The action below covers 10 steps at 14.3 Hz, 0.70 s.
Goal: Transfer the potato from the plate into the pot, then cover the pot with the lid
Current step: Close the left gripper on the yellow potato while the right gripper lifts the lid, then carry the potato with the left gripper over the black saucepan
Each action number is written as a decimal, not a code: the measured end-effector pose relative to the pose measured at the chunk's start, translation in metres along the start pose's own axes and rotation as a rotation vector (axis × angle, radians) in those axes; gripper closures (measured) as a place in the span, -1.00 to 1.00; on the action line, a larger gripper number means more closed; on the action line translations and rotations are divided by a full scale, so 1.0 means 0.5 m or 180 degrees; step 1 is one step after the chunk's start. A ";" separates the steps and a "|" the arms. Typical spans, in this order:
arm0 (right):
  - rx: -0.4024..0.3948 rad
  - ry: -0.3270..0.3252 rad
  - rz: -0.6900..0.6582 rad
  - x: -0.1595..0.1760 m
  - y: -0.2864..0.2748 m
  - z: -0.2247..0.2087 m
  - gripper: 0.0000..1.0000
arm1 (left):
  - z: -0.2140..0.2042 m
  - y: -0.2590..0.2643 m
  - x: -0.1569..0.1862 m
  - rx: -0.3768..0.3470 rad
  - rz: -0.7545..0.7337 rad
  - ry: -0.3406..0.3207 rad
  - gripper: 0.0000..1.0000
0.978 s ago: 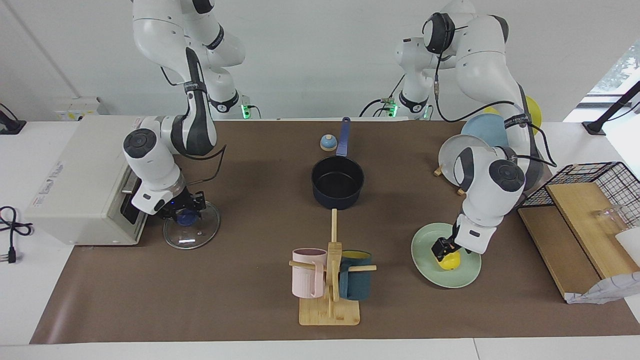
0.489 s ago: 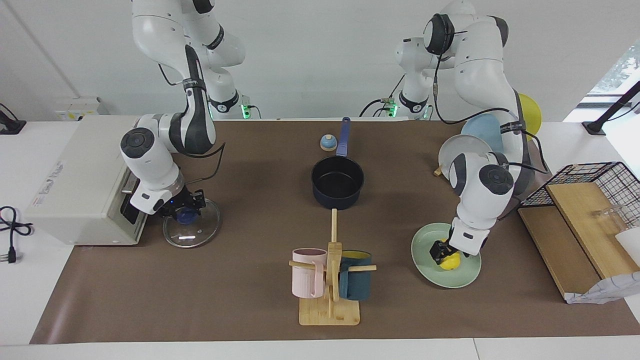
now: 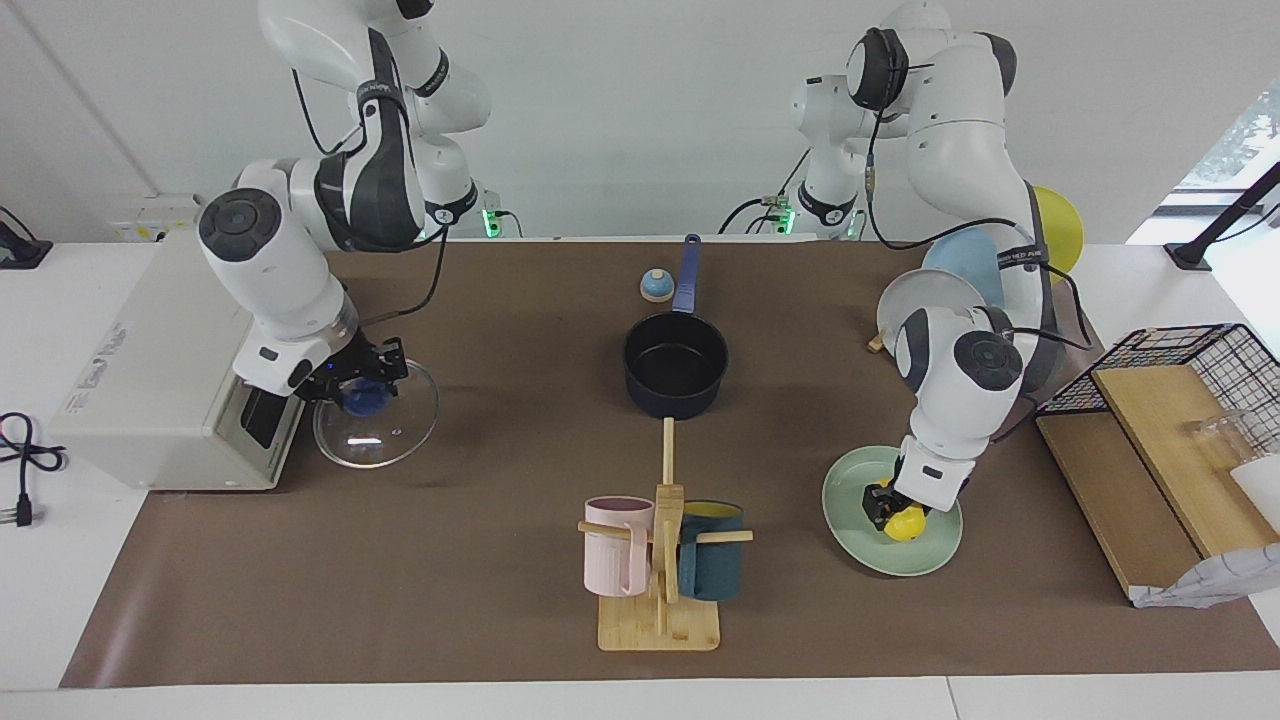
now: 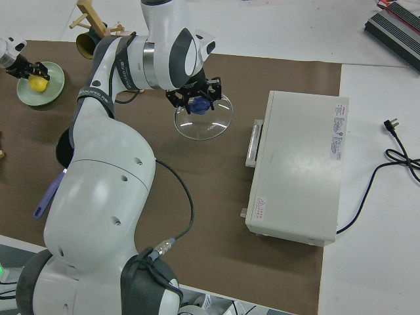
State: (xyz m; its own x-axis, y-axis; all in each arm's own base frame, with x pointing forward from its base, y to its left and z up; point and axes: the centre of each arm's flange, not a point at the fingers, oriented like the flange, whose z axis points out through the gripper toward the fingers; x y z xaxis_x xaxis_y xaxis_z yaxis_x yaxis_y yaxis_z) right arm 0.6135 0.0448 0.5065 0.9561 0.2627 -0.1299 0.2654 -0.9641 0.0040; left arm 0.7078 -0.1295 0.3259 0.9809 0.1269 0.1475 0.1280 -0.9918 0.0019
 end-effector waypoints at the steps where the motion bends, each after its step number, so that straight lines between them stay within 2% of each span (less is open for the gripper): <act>1: -0.0005 0.0006 0.0009 -0.002 -0.021 -0.022 -0.31 | -0.016 0.005 0.001 -0.0040 -0.0047 -0.0043 -0.34; 3: -0.0011 -0.0004 -0.0005 -0.006 -0.049 -0.038 -0.31 | -0.095 0.022 -0.007 -0.0155 -0.0143 -0.0165 -0.34; 5: -0.0008 -0.0030 -0.0002 -0.008 -0.050 -0.036 -0.31 | -0.230 0.077 -0.053 -0.0183 -0.0415 -0.0274 -0.34; 7: -0.0006 -0.0041 0.0009 -0.009 -0.047 -0.036 -0.31 | -0.350 0.160 -0.138 -0.0203 -0.0548 -0.0309 -0.34; 8: -0.0006 -0.0043 0.0009 -0.009 -0.047 -0.036 -0.31 | -0.381 0.207 -0.190 -0.0215 -0.0525 -0.0349 -0.34; 10: -0.0006 -0.0043 0.0008 -0.009 -0.047 -0.036 -0.31 | -0.385 0.305 -0.301 -0.0196 -0.0427 -0.0430 -0.34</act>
State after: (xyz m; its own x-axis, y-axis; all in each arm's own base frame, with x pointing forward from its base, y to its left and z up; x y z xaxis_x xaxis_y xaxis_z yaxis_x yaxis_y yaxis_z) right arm 0.6049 0.0670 0.5246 0.9550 0.2598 -0.1432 0.2633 -0.9647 0.0062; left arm 0.5515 -0.3031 0.4943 0.9669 0.2551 0.0078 0.2538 -0.9644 0.0738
